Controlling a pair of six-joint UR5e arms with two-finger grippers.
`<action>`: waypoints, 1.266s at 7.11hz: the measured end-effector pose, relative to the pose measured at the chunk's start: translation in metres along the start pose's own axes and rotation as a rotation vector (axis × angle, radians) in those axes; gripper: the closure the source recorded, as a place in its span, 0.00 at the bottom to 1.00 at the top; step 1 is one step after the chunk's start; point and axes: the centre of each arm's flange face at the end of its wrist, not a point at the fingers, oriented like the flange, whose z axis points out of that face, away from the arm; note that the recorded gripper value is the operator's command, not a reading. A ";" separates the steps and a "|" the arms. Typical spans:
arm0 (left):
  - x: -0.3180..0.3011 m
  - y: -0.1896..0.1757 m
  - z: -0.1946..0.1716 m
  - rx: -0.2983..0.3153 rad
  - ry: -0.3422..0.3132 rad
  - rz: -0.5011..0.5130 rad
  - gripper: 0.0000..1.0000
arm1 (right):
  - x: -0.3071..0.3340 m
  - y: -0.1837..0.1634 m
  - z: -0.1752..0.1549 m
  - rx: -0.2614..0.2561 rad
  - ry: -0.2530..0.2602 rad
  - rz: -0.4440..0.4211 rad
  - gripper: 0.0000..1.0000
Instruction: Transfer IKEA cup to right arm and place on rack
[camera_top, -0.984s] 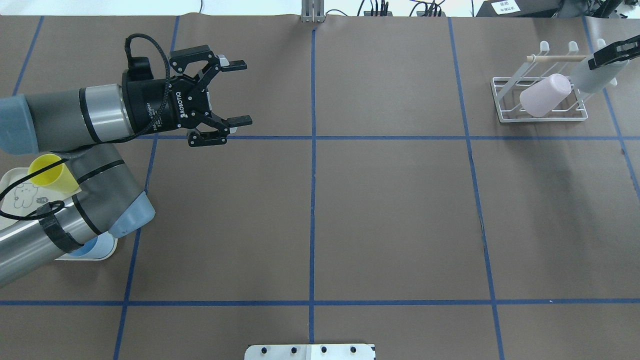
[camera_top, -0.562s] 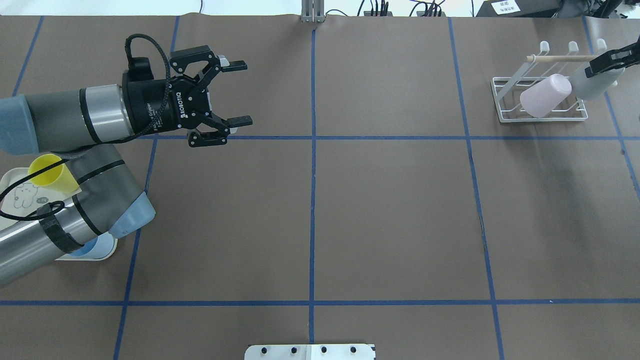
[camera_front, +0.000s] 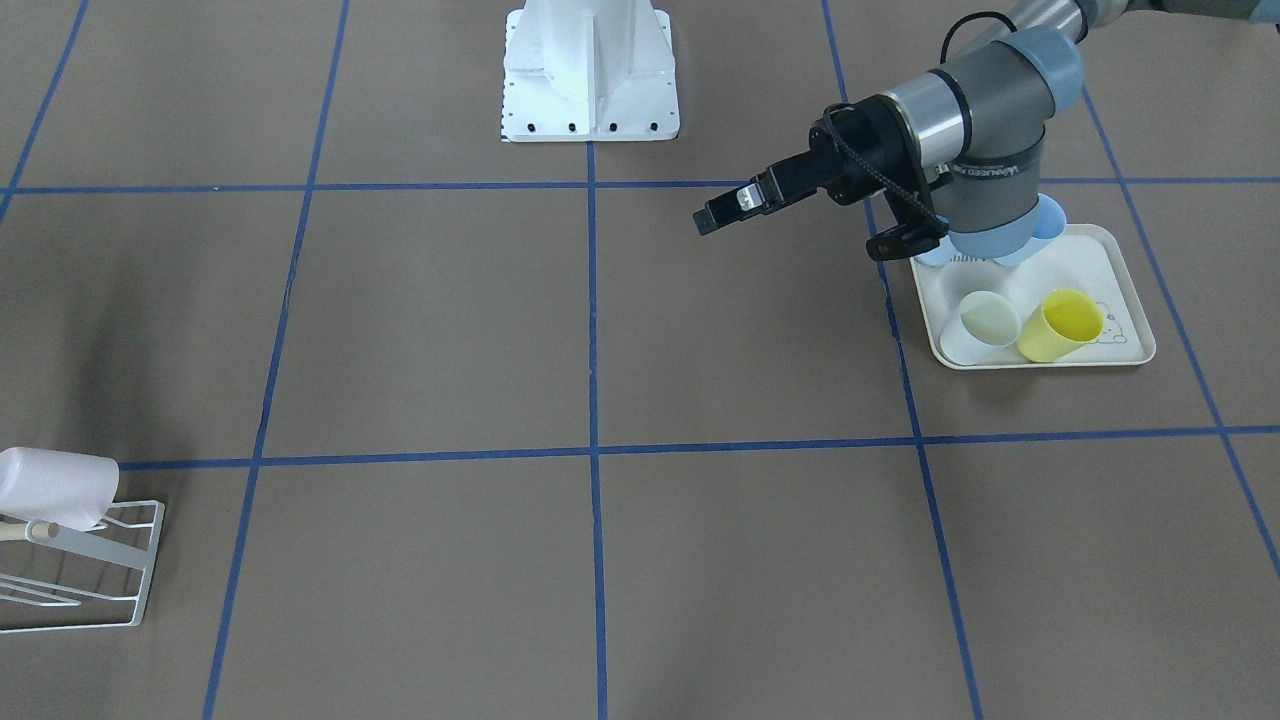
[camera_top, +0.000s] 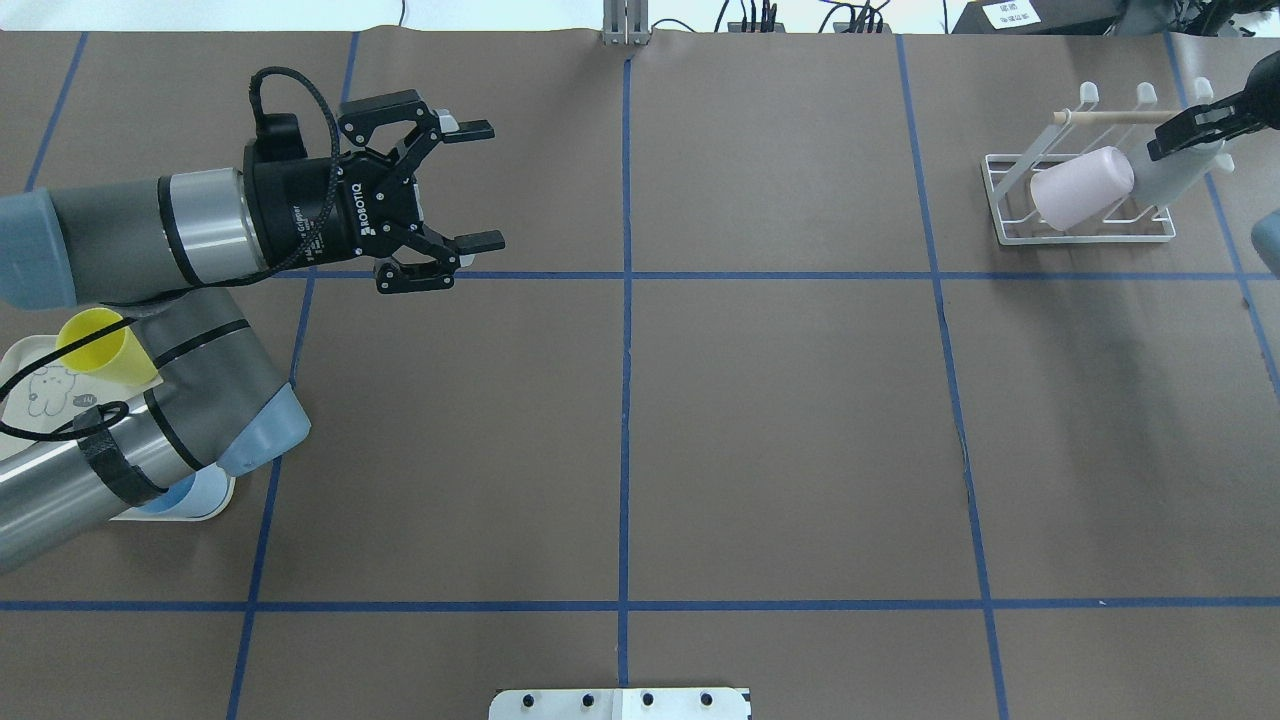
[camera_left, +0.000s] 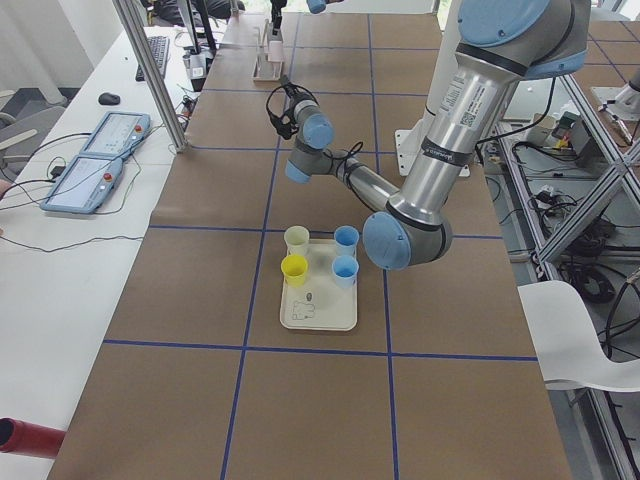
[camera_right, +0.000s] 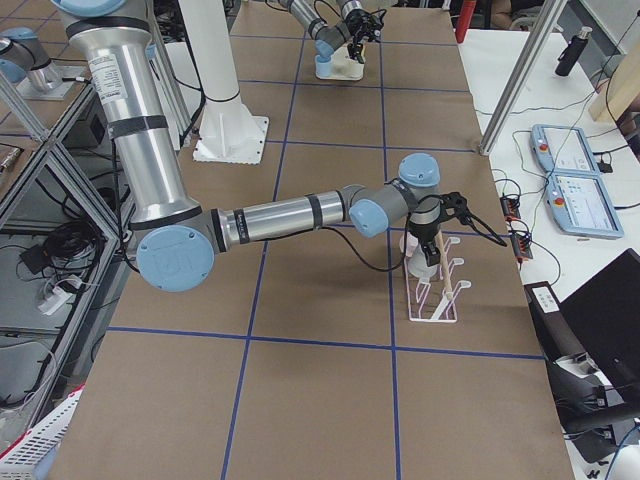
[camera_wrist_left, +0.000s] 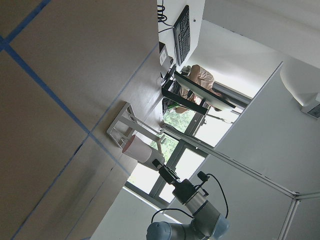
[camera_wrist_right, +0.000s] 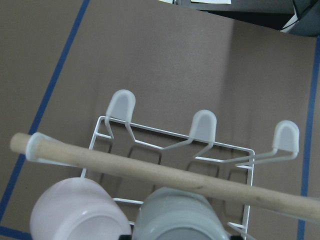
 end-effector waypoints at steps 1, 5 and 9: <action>0.001 0.000 0.000 0.000 0.002 0.004 0.00 | -0.003 -0.004 0.005 -0.002 -0.003 -0.005 0.01; -0.010 -0.031 -0.034 0.082 -0.057 0.304 0.00 | -0.019 -0.017 0.000 0.052 -0.035 -0.010 0.01; 0.069 -0.124 -0.172 0.233 -0.392 0.705 0.00 | -0.086 -0.012 -0.045 0.104 -0.152 0.126 0.01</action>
